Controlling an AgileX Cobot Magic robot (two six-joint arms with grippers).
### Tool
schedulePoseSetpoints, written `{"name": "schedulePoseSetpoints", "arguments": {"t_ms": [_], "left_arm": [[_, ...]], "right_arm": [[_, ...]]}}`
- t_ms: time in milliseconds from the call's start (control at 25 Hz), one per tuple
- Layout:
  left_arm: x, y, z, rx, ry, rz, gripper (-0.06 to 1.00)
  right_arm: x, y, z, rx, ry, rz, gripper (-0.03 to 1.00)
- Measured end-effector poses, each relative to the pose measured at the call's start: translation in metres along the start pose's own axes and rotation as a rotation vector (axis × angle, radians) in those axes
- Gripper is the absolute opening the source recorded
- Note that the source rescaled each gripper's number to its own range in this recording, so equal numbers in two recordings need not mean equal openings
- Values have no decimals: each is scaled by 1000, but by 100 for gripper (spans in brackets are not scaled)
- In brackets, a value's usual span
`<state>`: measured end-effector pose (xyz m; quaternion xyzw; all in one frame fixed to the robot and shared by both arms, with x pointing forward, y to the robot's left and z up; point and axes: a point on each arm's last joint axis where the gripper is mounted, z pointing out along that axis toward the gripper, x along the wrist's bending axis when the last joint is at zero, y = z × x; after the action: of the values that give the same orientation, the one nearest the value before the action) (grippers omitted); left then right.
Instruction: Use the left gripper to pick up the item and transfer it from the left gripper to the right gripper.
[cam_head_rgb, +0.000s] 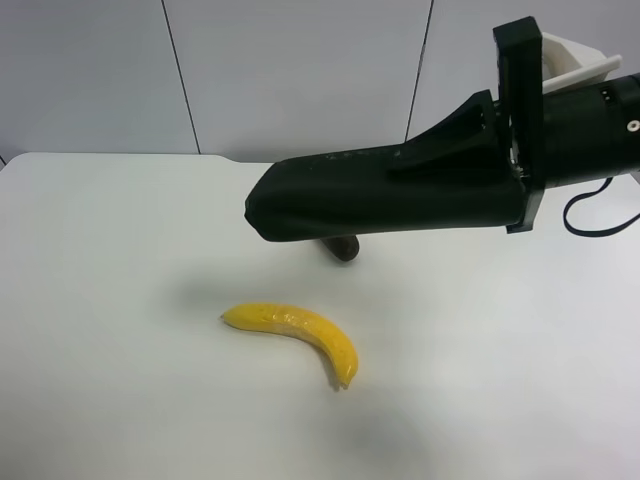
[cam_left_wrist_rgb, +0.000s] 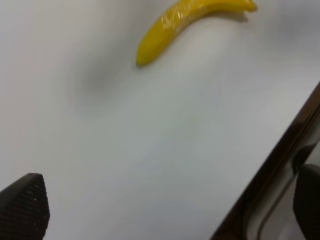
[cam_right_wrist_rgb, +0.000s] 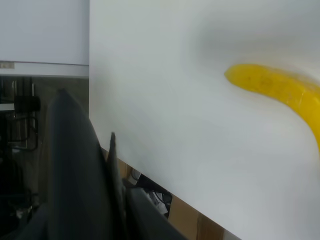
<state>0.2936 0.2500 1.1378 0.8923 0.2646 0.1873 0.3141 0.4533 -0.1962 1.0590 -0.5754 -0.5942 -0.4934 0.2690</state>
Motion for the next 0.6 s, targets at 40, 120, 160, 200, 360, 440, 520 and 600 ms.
{"name": "schedulePoseSetpoints", "arguments": {"t_ms": [40,120,160,200,360,440,520,600], "left_arm": [[-2,-11,2,3,-1,-19,100],[-8,-43,2,-19,3,-99,100],[-10,-53,3,-31,4,-120,100],[-12,-62,3,-47,6,-145,100],[-18,-93,1,-125,12,-199,100],[-20,-103,-1,-174,16,-206,100],[-21,-111,-6,-237,22,-209,100],[-22,-115,-11,-301,27,-212,100]], "right_arm": [[0,0,0,1,-1,-1,2],[-1,0,0,5,-6,-4,2],[-1,-1,0,6,-9,-6,2],[-1,-1,0,7,-10,-7,2],[-1,-1,0,8,-11,-7,2],[-1,-1,0,8,-11,-7,2],[-1,-1,0,8,-11,-7,2],[-1,-1,0,8,-11,-7,2]]}}
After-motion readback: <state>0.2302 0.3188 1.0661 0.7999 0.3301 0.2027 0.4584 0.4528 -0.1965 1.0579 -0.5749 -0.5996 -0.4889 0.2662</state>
